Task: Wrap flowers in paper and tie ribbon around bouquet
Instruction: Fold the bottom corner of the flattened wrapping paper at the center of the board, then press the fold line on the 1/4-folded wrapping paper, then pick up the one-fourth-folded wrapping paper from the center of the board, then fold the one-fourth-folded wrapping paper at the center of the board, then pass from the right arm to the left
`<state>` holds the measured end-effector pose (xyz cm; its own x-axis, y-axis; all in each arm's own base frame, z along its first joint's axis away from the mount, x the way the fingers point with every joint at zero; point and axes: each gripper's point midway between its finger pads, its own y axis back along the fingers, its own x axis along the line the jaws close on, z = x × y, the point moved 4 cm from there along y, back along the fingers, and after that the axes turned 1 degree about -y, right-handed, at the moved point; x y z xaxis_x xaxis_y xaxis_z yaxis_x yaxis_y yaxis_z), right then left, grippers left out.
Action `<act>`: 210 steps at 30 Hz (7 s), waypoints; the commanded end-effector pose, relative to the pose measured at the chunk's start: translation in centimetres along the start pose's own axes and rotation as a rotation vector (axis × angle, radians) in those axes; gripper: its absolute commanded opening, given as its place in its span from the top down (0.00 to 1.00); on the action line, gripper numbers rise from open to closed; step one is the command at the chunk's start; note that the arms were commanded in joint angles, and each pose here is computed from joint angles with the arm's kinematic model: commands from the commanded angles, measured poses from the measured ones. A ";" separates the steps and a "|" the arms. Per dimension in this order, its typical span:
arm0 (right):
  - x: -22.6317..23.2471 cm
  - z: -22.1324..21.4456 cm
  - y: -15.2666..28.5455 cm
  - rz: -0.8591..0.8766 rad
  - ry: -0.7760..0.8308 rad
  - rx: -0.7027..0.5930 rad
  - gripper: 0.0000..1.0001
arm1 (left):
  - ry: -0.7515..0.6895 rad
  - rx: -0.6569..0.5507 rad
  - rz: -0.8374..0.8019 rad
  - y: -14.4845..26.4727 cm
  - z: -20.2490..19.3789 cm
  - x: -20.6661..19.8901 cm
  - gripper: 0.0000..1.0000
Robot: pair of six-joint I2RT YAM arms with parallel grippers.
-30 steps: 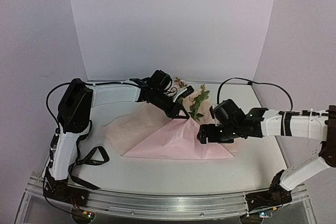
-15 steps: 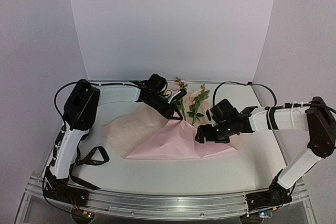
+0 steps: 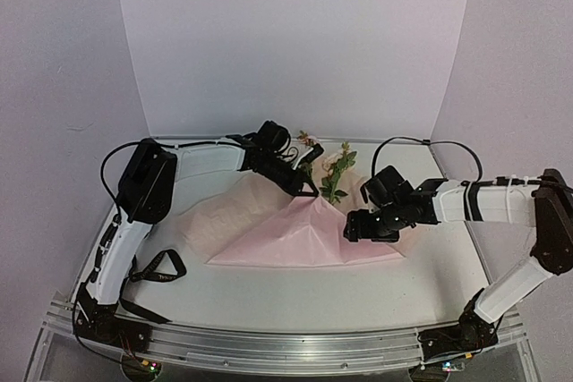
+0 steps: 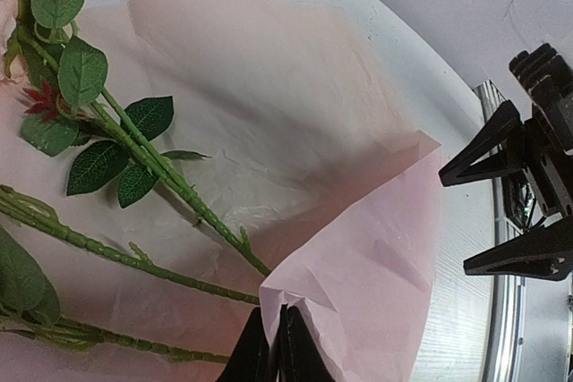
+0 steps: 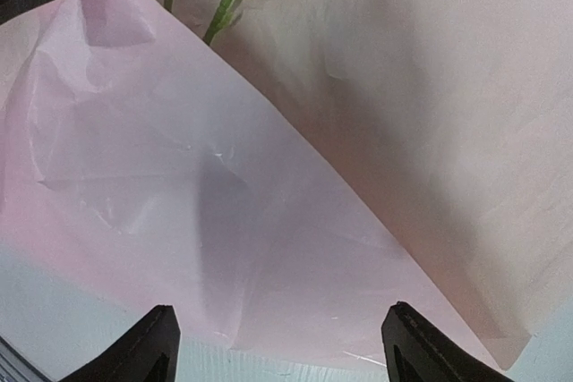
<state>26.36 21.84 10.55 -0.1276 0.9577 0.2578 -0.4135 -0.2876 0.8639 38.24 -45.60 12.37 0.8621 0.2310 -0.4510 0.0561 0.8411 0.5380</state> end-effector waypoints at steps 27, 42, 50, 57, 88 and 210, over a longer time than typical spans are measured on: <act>-2.8 -4.2 -3.4 -0.244 -0.234 0.061 0.59 | 0.128 -0.227 0.278 7.0 5.5 1.5 0.21; -3.0 -3.3 -2.2 -0.292 -0.306 0.026 0.61 | 0.293 -0.030 0.019 7.6 -3.1 -11.9 0.59; -2.5 -2.0 -0.3 -0.262 -0.351 -0.034 0.59 | 0.324 0.095 -0.111 2.9 -7.6 -13.4 0.82; -3.5 -3.0 2.1 -0.229 -0.432 -0.062 0.47 | 0.356 0.135 -0.139 0.7 -8.9 -12.8 0.85; -9.9 -8.6 -1.2 0.017 -0.832 -0.356 0.45 | 0.394 0.193 0.001 -3.0 -9.5 -8.5 0.88; 13.3 -1.2 -8.1 0.272 0.014 0.069 0.97 | 0.797 -0.217 0.199 8.4 -5.2 4.5 0.37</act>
<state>26.34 35.95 5.65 -0.2168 0.8595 0.4630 -0.2918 -0.5096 0.8094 38.45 -33.84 10.66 0.2049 0.6023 -0.7716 -0.2132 0.7968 0.5653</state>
